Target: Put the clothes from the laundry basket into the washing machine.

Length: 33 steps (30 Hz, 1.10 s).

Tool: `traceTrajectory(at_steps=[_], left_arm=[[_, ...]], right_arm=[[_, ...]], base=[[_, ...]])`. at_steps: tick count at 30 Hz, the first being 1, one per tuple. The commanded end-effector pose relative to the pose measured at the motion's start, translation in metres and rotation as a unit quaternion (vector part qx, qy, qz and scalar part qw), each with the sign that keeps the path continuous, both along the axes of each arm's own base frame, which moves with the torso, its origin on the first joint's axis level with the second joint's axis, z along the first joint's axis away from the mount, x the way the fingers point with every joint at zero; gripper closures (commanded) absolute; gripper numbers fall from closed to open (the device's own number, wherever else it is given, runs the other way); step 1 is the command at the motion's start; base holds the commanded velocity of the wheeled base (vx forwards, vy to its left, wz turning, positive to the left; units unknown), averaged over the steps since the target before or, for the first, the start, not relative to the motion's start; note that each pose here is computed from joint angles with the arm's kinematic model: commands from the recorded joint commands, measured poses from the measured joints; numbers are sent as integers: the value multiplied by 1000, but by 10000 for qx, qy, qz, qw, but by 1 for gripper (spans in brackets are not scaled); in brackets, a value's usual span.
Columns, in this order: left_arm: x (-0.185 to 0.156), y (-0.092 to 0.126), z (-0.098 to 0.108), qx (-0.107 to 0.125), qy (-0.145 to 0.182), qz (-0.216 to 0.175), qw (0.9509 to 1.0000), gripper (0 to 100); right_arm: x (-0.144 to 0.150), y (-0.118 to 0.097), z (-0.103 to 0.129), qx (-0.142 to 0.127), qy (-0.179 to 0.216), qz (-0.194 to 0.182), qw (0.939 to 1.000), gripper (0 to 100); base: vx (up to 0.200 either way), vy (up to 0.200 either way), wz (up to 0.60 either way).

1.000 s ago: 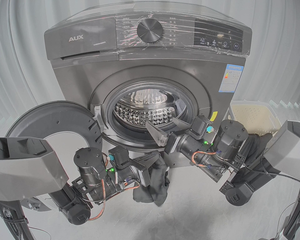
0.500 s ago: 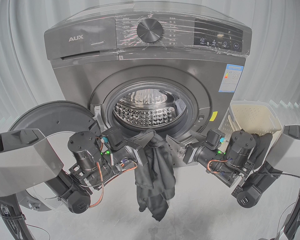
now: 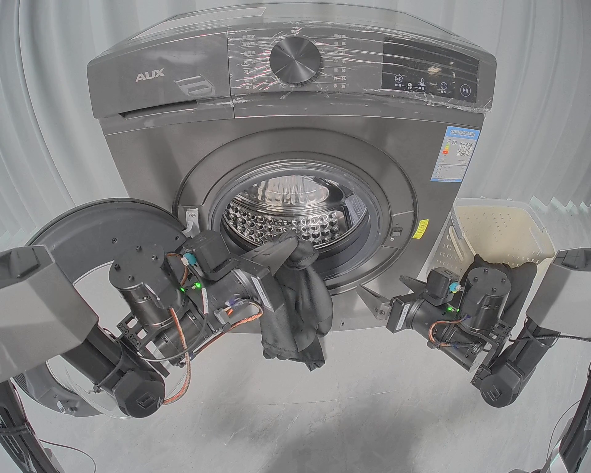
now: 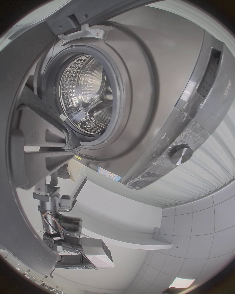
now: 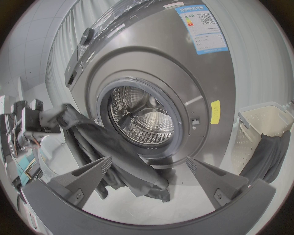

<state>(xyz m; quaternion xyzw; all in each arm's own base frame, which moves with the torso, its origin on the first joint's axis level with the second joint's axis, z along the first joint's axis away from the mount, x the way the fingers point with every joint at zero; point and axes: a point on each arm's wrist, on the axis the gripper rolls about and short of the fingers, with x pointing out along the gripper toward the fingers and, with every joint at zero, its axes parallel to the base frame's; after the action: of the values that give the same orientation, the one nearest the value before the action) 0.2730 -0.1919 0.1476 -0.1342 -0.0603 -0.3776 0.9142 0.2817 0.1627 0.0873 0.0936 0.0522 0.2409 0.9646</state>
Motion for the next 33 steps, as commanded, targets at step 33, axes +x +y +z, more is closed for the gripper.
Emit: traceTrajectory(at_steps=[33], left_arm=[[-17,2,21,-159,-289,-193,9993,100]], right_arm=[[54,27,-76,-620,431,390,9964,0]], base=[[0,0,0]])
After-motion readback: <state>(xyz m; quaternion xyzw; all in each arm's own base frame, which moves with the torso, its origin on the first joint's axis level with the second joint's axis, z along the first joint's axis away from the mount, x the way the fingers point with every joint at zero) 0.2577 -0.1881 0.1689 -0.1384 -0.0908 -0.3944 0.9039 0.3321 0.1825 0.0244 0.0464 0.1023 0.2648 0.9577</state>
